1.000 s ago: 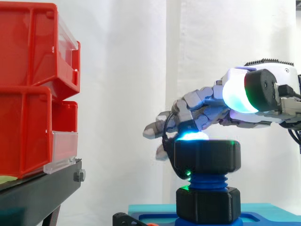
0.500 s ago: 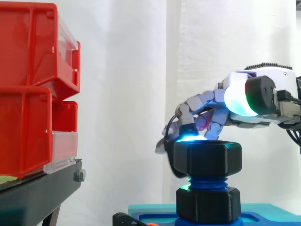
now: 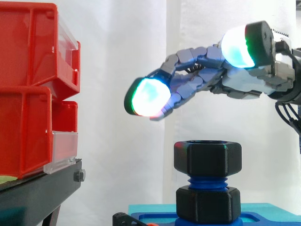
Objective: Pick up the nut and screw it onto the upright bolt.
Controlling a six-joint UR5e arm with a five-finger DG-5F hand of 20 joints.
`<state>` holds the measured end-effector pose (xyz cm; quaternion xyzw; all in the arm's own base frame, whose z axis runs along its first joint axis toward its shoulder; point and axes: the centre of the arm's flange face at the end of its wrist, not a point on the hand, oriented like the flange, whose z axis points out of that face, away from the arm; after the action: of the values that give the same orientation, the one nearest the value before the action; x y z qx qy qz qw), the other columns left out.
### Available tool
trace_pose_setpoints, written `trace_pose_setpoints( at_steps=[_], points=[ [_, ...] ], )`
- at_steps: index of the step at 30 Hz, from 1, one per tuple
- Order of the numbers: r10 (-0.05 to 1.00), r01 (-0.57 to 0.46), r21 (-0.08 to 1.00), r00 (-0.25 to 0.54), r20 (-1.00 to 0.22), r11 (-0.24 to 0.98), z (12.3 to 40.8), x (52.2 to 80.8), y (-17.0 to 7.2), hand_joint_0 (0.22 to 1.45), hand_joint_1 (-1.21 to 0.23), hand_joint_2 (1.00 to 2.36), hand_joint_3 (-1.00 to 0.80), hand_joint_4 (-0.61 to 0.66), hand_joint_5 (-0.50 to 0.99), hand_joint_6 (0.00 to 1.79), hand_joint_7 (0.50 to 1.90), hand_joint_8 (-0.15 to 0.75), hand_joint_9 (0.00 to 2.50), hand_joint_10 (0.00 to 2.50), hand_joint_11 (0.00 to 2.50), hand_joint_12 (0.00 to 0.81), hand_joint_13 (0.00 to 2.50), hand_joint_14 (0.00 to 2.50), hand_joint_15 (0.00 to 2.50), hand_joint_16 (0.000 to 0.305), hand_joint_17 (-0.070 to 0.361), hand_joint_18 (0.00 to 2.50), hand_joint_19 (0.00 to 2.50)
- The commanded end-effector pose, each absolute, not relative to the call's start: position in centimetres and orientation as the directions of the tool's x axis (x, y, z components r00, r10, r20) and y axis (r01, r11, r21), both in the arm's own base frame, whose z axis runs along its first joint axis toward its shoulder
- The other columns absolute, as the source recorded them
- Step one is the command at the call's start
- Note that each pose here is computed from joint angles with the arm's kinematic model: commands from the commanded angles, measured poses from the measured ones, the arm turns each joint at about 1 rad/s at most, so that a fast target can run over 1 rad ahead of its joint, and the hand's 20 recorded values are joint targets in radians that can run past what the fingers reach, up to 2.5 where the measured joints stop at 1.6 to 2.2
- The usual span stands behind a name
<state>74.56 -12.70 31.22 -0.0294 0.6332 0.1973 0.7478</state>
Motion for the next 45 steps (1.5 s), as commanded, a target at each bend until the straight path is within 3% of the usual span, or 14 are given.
trace_pose_setpoints(
  at_steps=[1, 6, 16, 36, 45],
  points=[
    [0.258, -0.347, 0.204, 0.119, -0.959, 0.916, 31.3, 74.8, -11.5, 0.43, -0.10, 1.00, -0.50, 0.14, -0.17, 0.50, 0.65, 0.257, 0.61, 0.00, 0.00, 0.324, 0.22, 0.00, 0.00, 0.038, 0.085, 0.00, 0.00],
    [0.263, -0.352, 0.213, 0.101, -0.959, 0.911, 30.3, 74.9, -9.1, 0.43, -0.10, 1.00, -0.50, 0.13, -0.17, 0.50, 0.65, 0.257, 0.55, 0.00, 0.00, 0.328, 0.18, 0.00, 0.00, 0.039, 0.088, 0.00, 0.00],
    [0.272, -0.354, 0.219, 0.106, -0.957, 0.909, 28.3, 74.7, -6.7, 0.43, -0.10, 1.00, -0.50, 0.13, -0.17, 0.50, 0.67, 0.258, 0.51, 0.00, 0.00, 0.330, 0.15, 0.00, 0.00, 0.039, 0.089, 0.00, 0.00],
    [0.254, -0.318, 0.212, 0.098, -0.962, 0.924, 26.5, 73.9, -7.7, 0.43, -0.10, 1.00, -0.50, 0.13, -0.16, 0.50, 0.74, 0.257, 0.52, 0.00, 0.00, 0.324, 0.16, 0.00, 0.00, 0.039, 0.087, 0.00, 0.00],
    [0.257, -0.317, 0.211, 0.110, -0.960, 0.925, 25.9, 73.5, -8.3, 0.44, -0.11, 1.00, -0.50, 0.15, -0.13, 0.50, 0.90, 0.260, 0.55, 0.00, 0.00, 0.312, 0.20, 0.00, 0.00, 0.036, 0.082, 0.00, 0.00]
  ],
)
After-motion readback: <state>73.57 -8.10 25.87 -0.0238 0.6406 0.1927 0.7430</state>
